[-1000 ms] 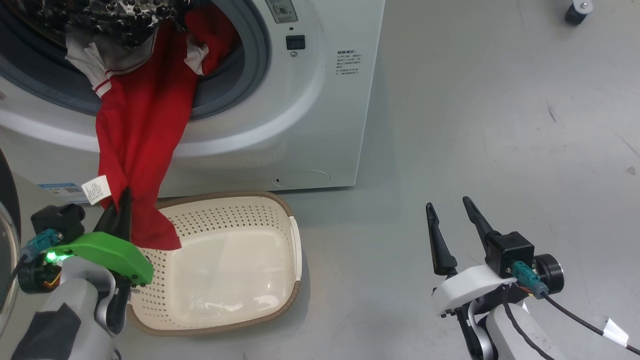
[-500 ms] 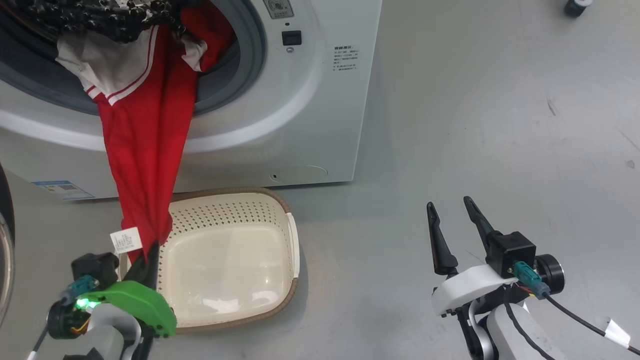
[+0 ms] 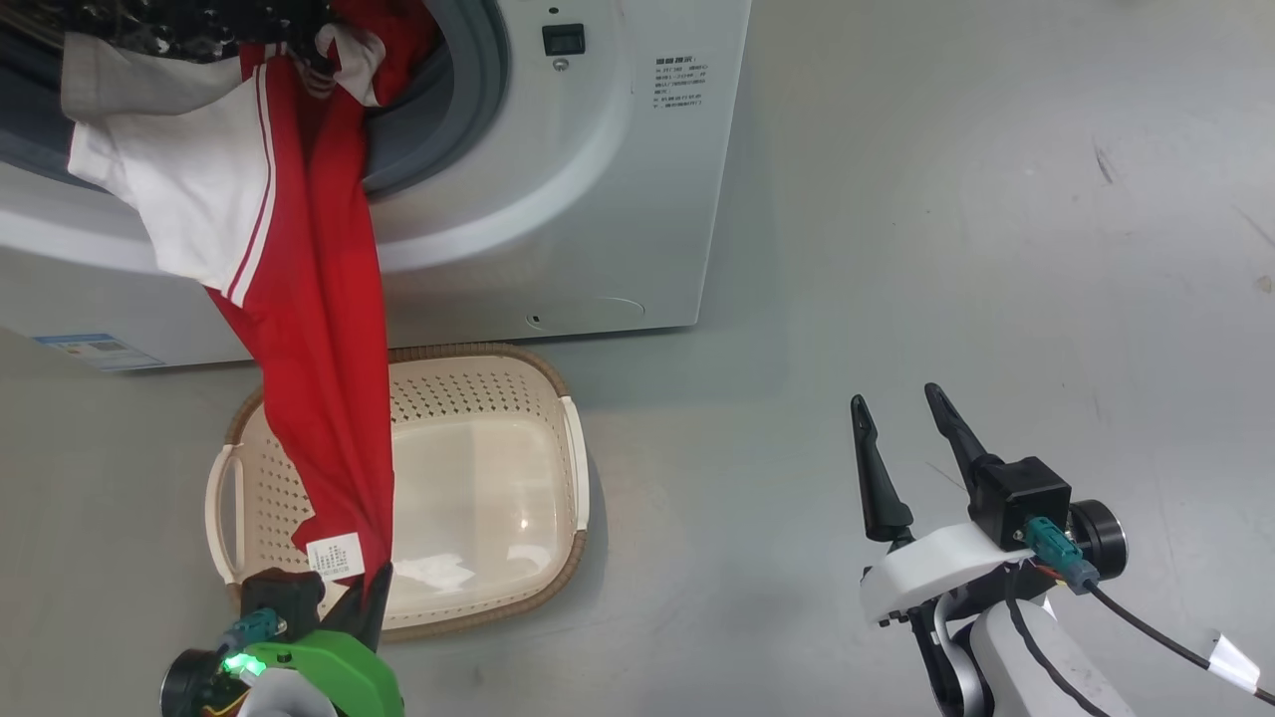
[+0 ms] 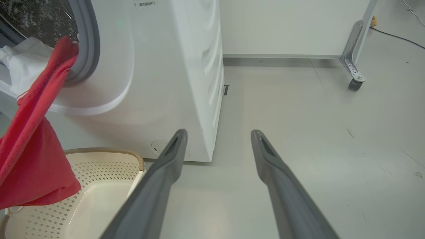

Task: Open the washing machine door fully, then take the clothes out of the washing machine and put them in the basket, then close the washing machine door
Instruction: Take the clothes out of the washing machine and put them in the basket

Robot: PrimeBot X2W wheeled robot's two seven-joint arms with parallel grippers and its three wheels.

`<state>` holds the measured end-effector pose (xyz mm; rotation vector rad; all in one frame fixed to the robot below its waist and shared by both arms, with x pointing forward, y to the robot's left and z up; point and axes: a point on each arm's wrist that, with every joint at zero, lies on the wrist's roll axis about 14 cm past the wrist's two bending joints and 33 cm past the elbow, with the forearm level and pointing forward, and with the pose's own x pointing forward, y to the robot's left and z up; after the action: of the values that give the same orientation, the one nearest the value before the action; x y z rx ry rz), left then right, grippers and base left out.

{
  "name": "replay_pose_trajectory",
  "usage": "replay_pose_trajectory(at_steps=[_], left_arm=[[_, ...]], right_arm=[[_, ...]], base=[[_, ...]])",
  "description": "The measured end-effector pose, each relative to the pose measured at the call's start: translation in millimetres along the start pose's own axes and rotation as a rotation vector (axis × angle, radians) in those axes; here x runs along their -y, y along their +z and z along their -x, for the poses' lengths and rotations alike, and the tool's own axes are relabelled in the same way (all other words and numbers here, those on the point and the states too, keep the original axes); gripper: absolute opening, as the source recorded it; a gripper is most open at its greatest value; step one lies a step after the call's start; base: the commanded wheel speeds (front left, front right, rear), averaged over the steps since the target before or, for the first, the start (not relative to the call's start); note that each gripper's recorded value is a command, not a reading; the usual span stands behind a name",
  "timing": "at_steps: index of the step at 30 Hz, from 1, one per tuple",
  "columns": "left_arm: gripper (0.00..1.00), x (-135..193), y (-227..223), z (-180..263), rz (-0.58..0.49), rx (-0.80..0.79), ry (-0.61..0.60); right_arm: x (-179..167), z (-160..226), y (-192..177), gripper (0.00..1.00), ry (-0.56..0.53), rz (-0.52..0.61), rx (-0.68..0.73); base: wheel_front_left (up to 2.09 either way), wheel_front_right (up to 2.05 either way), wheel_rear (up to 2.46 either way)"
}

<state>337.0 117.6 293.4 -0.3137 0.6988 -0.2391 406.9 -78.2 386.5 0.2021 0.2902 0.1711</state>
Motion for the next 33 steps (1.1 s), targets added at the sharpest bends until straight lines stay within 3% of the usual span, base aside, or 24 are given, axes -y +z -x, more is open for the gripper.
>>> replay_pose_trajectory(at_steps=[13, 14, 15, 33], left_arm=[[0.0, -16.0, -34.1, -4.3, 0.021, -0.123, 0.035], [0.44, -16.5, -33.0, -6.7, 0.024, -0.122, 0.035], [1.0, -17.1, -30.9, -9.5, 0.028, -0.119, 0.035], [1.0, -34.4, -15.9, -31.4, 0.018, -0.105, 0.056]], right_arm=[[6.1, -12.3, -11.4, 1.0, -0.006, 0.013, -0.024], [7.0, -13.4, -12.3, 1.0, -0.008, 0.016, -0.025], [7.6, -14.3, -13.4, 1.0, -0.009, 0.015, -0.027], [18.8, -20.9, -21.7, 1.0, -0.035, 0.012, -0.046]], base=[[0.0, 0.0, 0.0], [0.0, 0.0, 0.0], [0.0, 0.0, 0.0], [0.0, 0.0, 0.0]])
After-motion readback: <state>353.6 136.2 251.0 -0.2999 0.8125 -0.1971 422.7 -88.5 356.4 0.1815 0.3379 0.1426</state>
